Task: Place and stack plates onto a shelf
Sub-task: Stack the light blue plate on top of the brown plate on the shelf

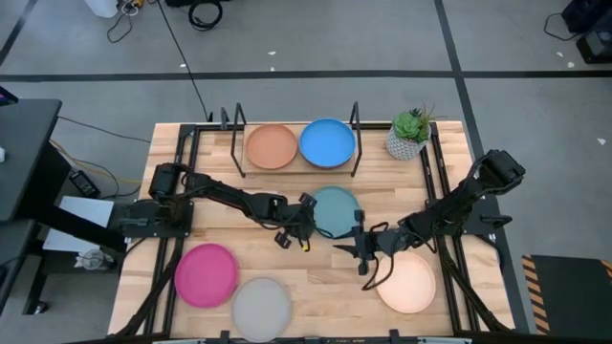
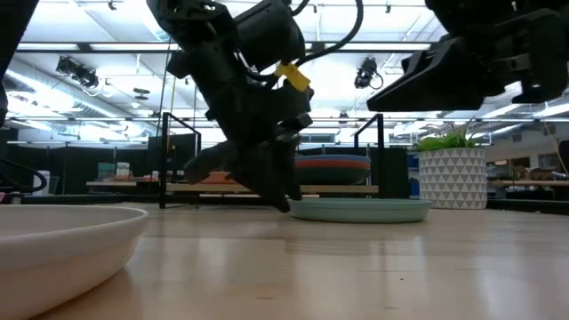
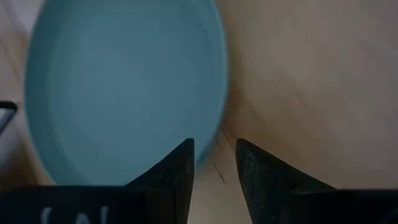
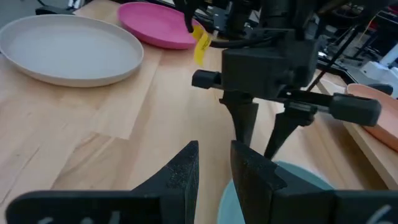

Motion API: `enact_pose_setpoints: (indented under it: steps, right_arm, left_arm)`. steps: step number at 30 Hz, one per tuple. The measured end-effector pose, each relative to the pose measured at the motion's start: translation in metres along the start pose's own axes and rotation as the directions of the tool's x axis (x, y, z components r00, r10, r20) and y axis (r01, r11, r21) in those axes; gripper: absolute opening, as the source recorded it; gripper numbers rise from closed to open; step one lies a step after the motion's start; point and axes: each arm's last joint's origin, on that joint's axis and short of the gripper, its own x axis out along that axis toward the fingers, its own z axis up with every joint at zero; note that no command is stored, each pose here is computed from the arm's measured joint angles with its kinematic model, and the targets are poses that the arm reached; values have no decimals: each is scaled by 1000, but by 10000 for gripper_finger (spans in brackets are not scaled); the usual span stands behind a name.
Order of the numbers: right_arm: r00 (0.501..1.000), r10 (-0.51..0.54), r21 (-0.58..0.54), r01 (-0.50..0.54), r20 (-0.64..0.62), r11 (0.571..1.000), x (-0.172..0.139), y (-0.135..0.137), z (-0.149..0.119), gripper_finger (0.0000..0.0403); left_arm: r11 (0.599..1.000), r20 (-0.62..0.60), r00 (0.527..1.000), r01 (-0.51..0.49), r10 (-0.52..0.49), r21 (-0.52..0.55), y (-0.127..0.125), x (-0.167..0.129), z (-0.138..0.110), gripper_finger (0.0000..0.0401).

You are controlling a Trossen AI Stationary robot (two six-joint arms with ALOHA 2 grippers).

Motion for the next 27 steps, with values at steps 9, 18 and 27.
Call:
enact_pose_setpoints:
  steps: [9, 18, 27]
  right_arm:
    - [1000, -17, 19, 17, 3, 1000, -5, 7, 1, 99]
    - [1000, -18, 17, 17, 8, 1000, -5, 7, 1, 99]
    - [1000, -19, 5, 19, 6, 1000, -5, 7, 1, 99]
  left_arm:
    - [996, 35, 996, 87, -87, -7, -2, 0, -1, 61]
    - [993, 8, 994, 108, -108, -38, -5, -4, -1, 11]
    - [940, 21, 972, 234, -236, -250, 21, -56, 20, 11]
